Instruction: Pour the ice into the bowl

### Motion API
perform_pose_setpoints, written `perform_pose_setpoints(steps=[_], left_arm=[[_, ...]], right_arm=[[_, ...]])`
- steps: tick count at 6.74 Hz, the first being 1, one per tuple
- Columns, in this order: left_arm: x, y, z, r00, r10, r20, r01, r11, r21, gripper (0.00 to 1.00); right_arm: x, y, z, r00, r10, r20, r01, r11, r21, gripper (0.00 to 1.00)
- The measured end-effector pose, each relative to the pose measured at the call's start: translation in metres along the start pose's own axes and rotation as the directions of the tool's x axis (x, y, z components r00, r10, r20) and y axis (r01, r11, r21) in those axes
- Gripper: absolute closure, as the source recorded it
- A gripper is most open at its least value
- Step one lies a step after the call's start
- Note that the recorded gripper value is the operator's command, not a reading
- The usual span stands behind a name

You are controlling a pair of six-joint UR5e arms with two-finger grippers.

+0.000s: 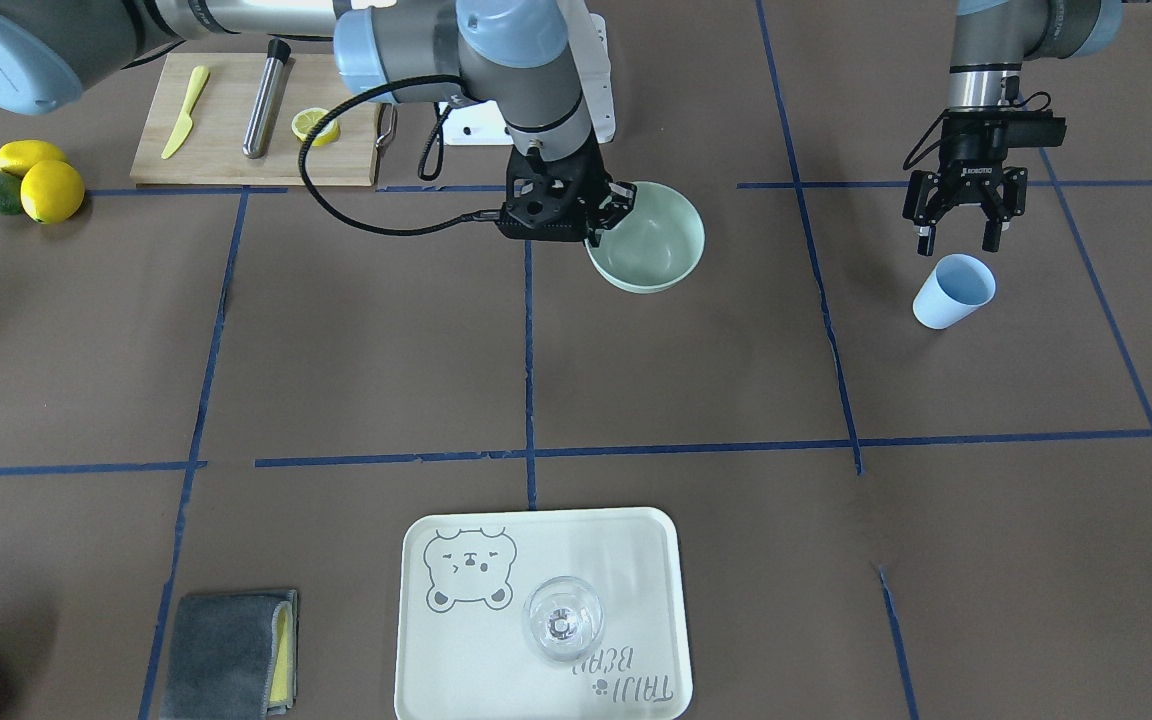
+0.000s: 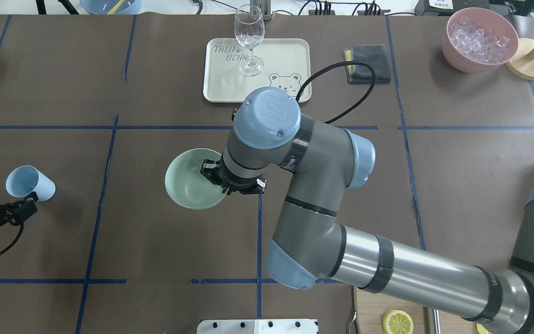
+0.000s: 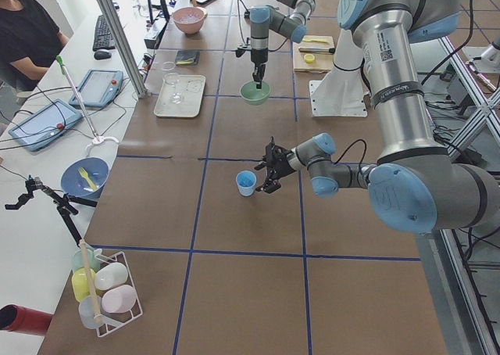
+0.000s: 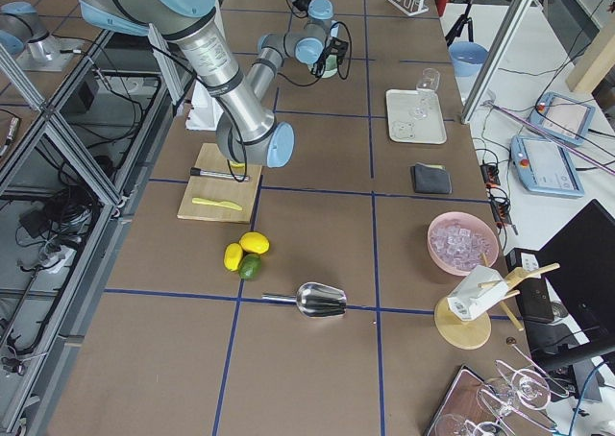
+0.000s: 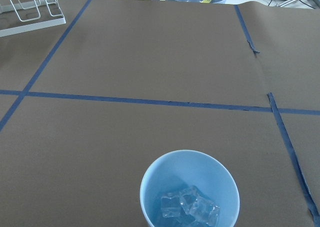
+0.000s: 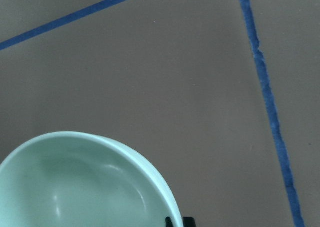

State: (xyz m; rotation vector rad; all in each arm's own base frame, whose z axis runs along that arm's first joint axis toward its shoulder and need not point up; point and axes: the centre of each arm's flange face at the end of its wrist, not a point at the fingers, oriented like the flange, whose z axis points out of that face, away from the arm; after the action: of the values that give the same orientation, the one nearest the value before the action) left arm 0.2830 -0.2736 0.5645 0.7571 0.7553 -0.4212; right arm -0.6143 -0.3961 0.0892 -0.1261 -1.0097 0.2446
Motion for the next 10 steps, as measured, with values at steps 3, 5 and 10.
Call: perform_pose_setpoints(steps=[3, 5, 10], left_arm=[[-0.003, 0.007, 0.02, 1.0, 0.01, 0.029, -0.012, 0.996, 0.086, 0.0], [0.003, 0.015, 0.035, 0.999, 0.01, 0.033, -0.014, 0.993, 0.118, 0.0], [0.002, 0.025, 0.052, 0.998, 0.023, 0.054, -0.031, 0.988, 0.151, 0.0]], right_arm=[[-0.037, 0.01, 0.049, 1.0, -0.007, -0.02, 0.008, 1.0, 0.025, 1.0], [-0.037, 0.004, 0.071, 0.999, 0.0, -0.048, 0.003, 0.999, 0.053, 1.0], [-0.043, -0.006, 0.094, 0.999, -0.004, -0.037, 0.007, 0.996, 0.088, 0.9]])
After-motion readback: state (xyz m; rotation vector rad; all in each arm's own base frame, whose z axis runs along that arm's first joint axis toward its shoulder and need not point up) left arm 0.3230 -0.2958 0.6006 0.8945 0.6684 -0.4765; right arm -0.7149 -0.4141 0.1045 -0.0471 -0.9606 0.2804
